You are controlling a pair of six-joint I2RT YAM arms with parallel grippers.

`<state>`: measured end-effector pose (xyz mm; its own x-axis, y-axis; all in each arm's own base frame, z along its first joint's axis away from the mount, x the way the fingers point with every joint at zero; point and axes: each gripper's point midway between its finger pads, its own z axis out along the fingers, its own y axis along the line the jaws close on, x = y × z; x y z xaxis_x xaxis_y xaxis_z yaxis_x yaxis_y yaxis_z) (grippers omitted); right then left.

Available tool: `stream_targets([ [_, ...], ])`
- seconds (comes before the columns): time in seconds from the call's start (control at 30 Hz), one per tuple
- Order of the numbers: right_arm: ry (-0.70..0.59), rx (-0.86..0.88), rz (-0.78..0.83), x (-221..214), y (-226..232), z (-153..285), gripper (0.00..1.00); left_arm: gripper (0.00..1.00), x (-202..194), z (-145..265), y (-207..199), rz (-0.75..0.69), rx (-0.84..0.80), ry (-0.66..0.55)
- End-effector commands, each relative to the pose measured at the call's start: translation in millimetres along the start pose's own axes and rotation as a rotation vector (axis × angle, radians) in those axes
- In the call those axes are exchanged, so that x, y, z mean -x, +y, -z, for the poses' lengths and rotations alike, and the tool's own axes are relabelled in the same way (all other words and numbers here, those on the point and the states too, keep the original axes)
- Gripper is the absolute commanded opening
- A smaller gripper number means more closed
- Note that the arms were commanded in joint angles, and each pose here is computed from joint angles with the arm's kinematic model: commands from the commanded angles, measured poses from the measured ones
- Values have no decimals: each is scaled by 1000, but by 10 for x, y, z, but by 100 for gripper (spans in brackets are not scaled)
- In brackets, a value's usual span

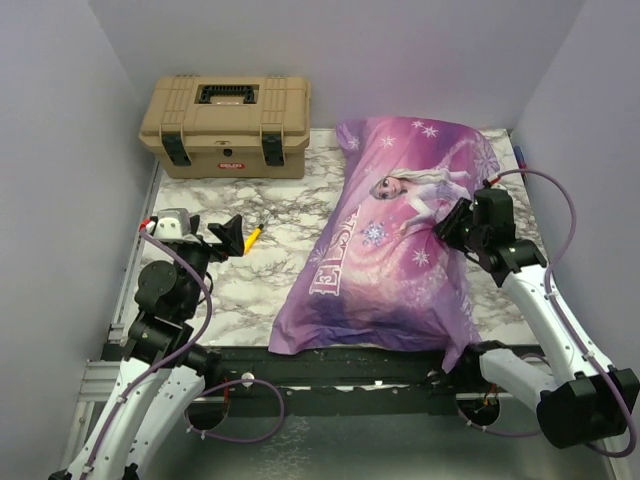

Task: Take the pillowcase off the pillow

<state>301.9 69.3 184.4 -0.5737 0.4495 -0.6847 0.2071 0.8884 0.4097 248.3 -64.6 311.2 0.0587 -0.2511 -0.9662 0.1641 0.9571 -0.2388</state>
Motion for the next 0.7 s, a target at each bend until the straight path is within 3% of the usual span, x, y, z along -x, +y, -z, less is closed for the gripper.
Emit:
stream_targets([
  [0.0,-86,-84,-5,111,-199,60,52,97,-109,-19,1,-11,2,32],
  [0.13,-156,-119,3,308,-236,137,94,97,-171,-45,-18,-15,-2,55],
  [0.17,-175,-129,1,372,-257,149,99,97,-187,-51,-23,-16,-4,60],
  [0.43,-240,-105,-165,739,-472,102,100,97,-243,-67,-68,-19,-19,79],
  [0.67,-74,162,-335,467,-416,-291,100,97,-271,-75,-76,-22,-21,88],
])
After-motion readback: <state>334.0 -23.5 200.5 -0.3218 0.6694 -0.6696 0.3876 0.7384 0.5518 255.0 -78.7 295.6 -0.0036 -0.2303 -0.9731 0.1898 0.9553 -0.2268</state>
